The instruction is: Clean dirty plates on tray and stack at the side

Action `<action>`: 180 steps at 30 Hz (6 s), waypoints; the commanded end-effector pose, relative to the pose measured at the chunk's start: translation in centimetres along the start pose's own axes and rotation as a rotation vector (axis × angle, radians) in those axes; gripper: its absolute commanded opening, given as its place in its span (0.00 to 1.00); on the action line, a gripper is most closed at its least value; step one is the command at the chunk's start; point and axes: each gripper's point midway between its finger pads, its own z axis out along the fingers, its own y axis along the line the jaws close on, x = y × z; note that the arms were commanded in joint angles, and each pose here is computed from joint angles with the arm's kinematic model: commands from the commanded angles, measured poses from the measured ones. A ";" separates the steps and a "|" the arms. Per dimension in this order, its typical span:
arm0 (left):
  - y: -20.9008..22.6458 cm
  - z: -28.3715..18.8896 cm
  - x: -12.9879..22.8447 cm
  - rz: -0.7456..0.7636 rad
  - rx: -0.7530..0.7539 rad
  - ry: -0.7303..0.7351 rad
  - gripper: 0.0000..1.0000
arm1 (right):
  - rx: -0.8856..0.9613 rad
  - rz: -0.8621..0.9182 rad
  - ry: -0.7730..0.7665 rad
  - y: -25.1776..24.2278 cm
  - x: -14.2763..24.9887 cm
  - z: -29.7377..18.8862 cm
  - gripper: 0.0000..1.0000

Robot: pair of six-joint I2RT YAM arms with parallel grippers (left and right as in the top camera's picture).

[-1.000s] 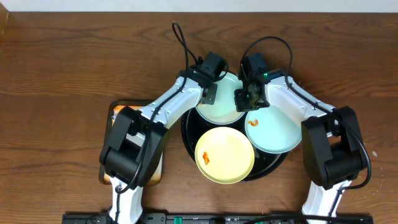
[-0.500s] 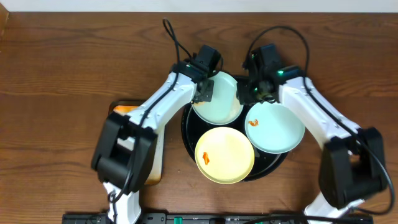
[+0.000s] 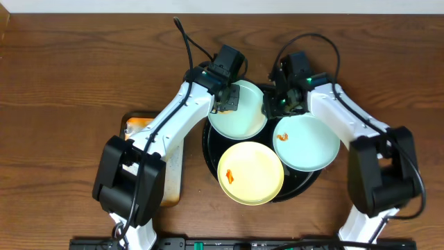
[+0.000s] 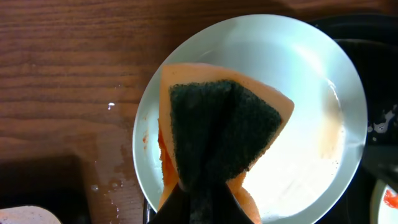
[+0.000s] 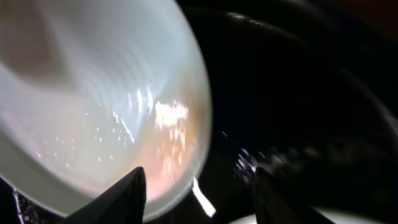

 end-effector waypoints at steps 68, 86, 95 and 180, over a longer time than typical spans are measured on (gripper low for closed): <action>17.9 -7.8 13.6 -0.400 -0.251 0.237 0.07 | 1.136 -0.824 -0.407 6.5 -4.2 -19.6 0.01; 18.4 -6.2 14.5 -0.396 -0.271 0.233 0.07 | 0.880 -0.613 -0.429 6.0 -2.8 -16.4 0.01; 10.8 -5.3 9.0 -0.384 0.222 0.089 0.07 | 0.632 -0.366 -0.384 3.2 -2.8 -14.1 0.01; -0.2 1.1 1.9 -0.395 0.321 -0.106 0.07 | 0.771 -0.319 -0.183 -0.8 0.2 -11.0 0.01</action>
